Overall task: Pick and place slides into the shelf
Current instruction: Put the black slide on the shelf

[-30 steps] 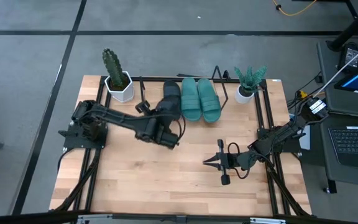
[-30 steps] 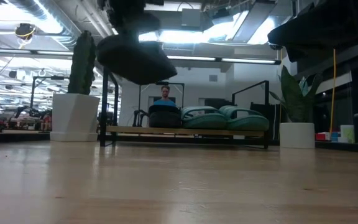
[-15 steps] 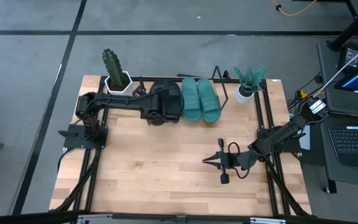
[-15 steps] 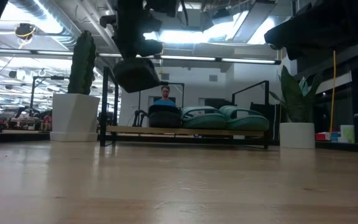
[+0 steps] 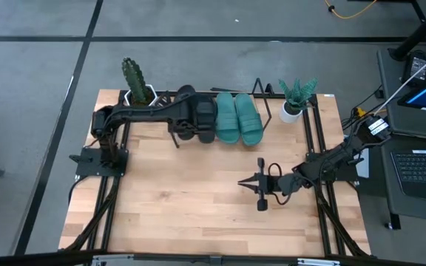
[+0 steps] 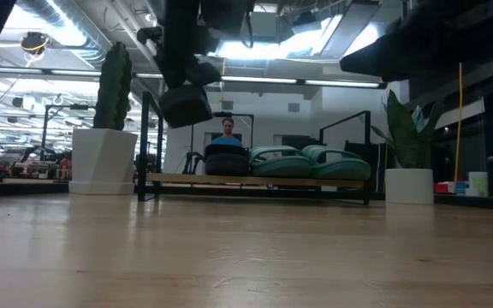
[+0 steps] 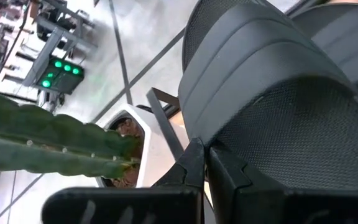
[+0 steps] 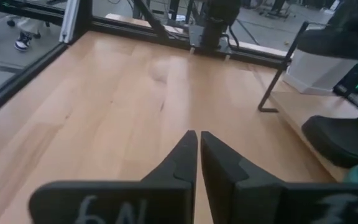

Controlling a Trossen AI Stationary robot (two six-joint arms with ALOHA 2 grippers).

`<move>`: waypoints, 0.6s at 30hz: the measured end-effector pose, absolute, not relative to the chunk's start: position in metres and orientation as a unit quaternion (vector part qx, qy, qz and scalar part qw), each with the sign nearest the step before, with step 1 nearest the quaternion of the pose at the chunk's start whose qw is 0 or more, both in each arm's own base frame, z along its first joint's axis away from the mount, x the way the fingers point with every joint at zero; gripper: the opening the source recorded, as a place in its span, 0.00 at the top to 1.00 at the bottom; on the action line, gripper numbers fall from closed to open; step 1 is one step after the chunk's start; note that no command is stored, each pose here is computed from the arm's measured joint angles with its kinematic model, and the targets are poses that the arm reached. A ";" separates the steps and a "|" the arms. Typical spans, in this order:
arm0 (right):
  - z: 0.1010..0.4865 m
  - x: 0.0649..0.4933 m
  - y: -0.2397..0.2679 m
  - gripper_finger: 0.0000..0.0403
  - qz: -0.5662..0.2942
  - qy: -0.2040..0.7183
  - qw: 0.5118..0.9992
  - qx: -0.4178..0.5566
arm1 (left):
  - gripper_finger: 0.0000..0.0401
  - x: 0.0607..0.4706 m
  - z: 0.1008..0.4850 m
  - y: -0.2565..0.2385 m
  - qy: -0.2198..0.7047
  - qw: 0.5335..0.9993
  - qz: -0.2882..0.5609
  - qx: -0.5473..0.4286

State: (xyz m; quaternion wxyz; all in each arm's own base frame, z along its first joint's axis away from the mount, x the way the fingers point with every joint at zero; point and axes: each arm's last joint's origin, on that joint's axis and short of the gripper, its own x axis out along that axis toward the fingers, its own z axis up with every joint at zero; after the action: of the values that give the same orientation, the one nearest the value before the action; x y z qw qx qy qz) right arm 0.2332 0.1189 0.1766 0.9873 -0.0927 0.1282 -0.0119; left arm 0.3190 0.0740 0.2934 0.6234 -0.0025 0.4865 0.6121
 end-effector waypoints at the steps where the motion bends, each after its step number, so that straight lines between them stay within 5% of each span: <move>1: 0.177 0.234 0.118 0.94 -0.014 0.126 0.988 -0.093 | 1.00 0.319 0.293 0.077 0.486 0.620 0.615 -0.006; 18: 0.185 0.240 0.113 0.94 -0.020 0.099 0.985 -0.137 | 1.00 0.341 0.230 0.108 0.577 0.546 0.606 0.024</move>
State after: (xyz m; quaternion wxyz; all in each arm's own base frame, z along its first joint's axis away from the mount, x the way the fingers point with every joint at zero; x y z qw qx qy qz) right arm 0.2397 0.1133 0.1852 0.9853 -0.1373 0.0994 -0.0203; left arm 0.3410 0.1078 0.2304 0.5464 0.0237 0.5773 0.6063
